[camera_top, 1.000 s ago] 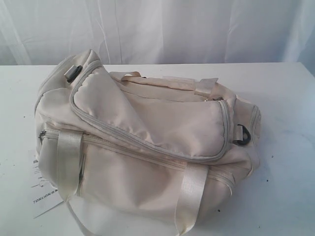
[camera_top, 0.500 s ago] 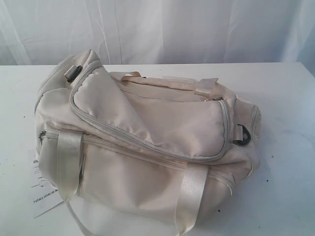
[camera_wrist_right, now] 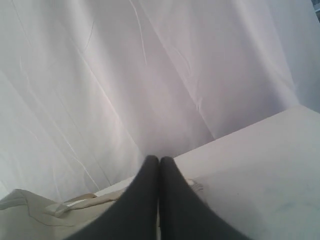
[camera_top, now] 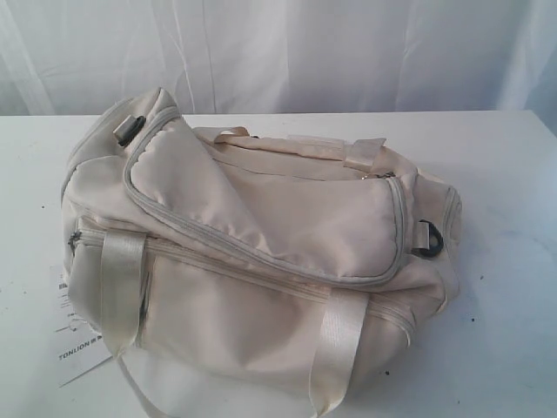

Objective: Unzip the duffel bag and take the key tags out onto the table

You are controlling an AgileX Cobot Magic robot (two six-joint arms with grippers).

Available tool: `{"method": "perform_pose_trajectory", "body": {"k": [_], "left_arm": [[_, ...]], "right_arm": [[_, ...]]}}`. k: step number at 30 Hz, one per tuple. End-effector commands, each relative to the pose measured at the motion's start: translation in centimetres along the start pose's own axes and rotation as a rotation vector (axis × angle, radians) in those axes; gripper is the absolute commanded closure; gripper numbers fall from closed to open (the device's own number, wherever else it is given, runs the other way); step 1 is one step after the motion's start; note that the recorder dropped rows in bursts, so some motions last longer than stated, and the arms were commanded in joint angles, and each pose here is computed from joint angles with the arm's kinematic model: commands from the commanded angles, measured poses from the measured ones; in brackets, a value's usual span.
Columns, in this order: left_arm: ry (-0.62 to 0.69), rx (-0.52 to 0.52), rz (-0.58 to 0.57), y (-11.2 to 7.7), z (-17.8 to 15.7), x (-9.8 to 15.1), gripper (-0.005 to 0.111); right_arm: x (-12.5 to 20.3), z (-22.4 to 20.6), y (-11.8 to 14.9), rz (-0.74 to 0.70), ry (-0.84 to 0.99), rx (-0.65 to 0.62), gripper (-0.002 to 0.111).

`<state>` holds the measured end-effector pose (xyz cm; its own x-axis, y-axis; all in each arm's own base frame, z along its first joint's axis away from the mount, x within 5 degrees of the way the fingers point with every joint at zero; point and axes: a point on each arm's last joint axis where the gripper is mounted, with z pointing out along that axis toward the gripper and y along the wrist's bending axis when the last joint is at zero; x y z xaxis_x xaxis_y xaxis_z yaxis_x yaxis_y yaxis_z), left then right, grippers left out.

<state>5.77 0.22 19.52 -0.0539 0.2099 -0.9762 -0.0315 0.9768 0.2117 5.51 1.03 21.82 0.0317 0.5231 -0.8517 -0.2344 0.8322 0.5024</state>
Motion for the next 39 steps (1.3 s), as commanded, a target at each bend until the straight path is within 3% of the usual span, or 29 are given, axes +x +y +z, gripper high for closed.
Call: {"method": "perform_pose_trajectory", "body": {"k": [1,9,13,18,22,29,34,37,39], "left_arm": [[-0.114,-0.03,-0.001,0.3,-0.1,-1.0,0.107],[-0.3,-0.084,-0.003,0.7,-0.5,-2.6,0.107],[-0.411,-0.109,-0.038,1.0,-0.8,-3.5,0.107],[-0.585,-0.103,-0.192,1.4,-1.6,-4.8,0.107],[-0.618,-0.095,-0.226,1.4,-1.7,-5.0,0.107],[-0.563,-0.081,-0.234,1.8,-1.8,-7.4,0.107],[-0.445,-0.024,-0.393,2.3,-1.2,-9.9,0.107],[-0.293,0.001,-0.476,2.4,-0.6,-10.7,0.107],[-0.109,0.009,-0.497,2.2,-0.3,-10.4,0.107]], "right_arm": [[-0.1,-0.1,0.1,0.106,-0.005,-0.005,0.108],[-0.3,-0.1,0.3,0.147,0.093,0.054,0.108],[-2.1,0.8,1.4,0.001,0.179,0.09,0.108],[-4.8,3.5,3.4,-0.105,0.352,0.118,0.108],[-5.9,7.1,5.3,-0.178,0.566,0.093,0.108],[-6.3,15.4,7.0,-0.232,0.826,0.072,0.108],[-5.2,21.5,7.4,-0.263,1.055,0.041,0.108],[-4.3,25.4,7.5,-0.251,1.116,0.02,0.108],[-3.8,27.6,7.5,-0.248,1.138,0.016,0.108]]}}
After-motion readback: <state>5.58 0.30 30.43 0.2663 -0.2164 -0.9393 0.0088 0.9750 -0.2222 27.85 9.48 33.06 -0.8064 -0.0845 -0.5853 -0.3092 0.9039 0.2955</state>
